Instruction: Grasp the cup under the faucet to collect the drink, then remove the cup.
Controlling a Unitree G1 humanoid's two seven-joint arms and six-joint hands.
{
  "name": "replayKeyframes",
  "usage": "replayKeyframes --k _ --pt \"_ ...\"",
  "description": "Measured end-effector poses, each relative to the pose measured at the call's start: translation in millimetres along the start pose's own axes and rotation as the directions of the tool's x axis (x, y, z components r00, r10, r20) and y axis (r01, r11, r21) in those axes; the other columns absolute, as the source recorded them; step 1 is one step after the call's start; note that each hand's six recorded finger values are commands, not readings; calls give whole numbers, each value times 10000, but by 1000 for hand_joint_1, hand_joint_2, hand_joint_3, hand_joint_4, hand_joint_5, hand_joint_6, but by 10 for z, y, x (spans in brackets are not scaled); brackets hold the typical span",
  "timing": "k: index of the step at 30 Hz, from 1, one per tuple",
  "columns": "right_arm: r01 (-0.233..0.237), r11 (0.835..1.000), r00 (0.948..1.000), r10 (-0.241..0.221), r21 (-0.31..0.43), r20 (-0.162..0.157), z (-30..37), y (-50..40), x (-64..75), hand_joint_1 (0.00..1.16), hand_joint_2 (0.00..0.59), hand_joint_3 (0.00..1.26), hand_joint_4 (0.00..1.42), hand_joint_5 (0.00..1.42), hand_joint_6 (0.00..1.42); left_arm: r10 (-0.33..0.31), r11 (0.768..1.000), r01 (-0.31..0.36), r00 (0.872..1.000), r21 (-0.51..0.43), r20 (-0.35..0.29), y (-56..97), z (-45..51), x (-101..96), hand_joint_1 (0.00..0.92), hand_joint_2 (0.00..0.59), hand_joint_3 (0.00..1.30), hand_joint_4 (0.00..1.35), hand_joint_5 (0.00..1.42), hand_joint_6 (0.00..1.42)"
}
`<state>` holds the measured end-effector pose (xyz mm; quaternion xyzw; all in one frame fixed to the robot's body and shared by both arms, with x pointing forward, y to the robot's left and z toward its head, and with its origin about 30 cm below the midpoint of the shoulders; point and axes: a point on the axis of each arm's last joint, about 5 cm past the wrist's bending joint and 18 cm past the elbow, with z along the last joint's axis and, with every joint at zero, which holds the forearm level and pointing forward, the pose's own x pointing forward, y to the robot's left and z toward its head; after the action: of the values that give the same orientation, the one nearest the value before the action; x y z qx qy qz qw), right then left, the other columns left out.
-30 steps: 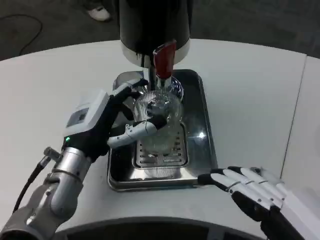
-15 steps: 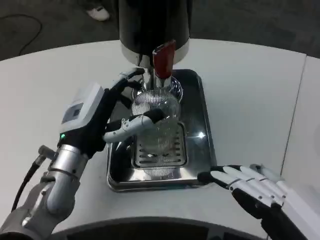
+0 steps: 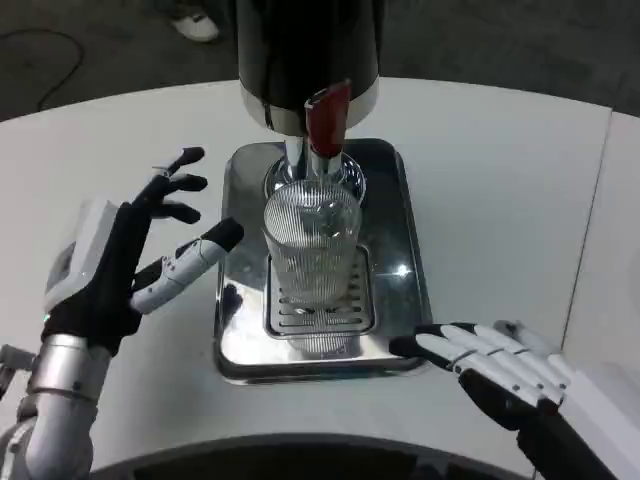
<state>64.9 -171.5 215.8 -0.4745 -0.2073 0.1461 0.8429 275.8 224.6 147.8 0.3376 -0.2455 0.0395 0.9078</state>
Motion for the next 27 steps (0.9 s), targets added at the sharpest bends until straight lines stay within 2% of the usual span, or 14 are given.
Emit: replayKeyframes --k 6,8,10,12,16,22,27 --pt "-42 10000 10000 42 39 -11 4 7 1 537 462 196 133 97 33 523 9891 -404 9953 -1417 815 157 189 -14 0 73 302 347 423 305" --pt "-56 10000 10000 56 65 -32 5 10 -2 537 462 196 135 97 33 713 9722 -388 9884 -2311 1340 210 320 -1 0 86 303 346 406 313" --pt "-61 9999 10000 62 81 -36 6 12 -3 537 462 196 136 97 33 864 9591 -337 9804 -2809 1772 278 425 29 0 86 278 314 397 315" --pt "-58 9999 10000 58 101 -69 6 14 -7 537 462 196 137 97 33 759 9464 -46 9751 -3231 2085 326 521 53 0 83 256 280 377 308" --pt "-9 9999 9999 11 157 -136 8 21 -17 538 462 196 138 97 35 44 8997 978 9725 -4254 2328 405 661 106 0 85 216 221 335 284" --pt "61 9998 9996 -57 163 -266 4 23 -34 538 462 196 138 97 43 -361 8701 1559 9662 -4676 2551 442 753 145 0 87 181 179 296 266" --pt "63 9999 9996 -59 147 -277 3 22 -40 538 462 196 139 99 45 -596 8467 1873 9635 -4980 2609 416 821 224 0 87 179 159 283 254"
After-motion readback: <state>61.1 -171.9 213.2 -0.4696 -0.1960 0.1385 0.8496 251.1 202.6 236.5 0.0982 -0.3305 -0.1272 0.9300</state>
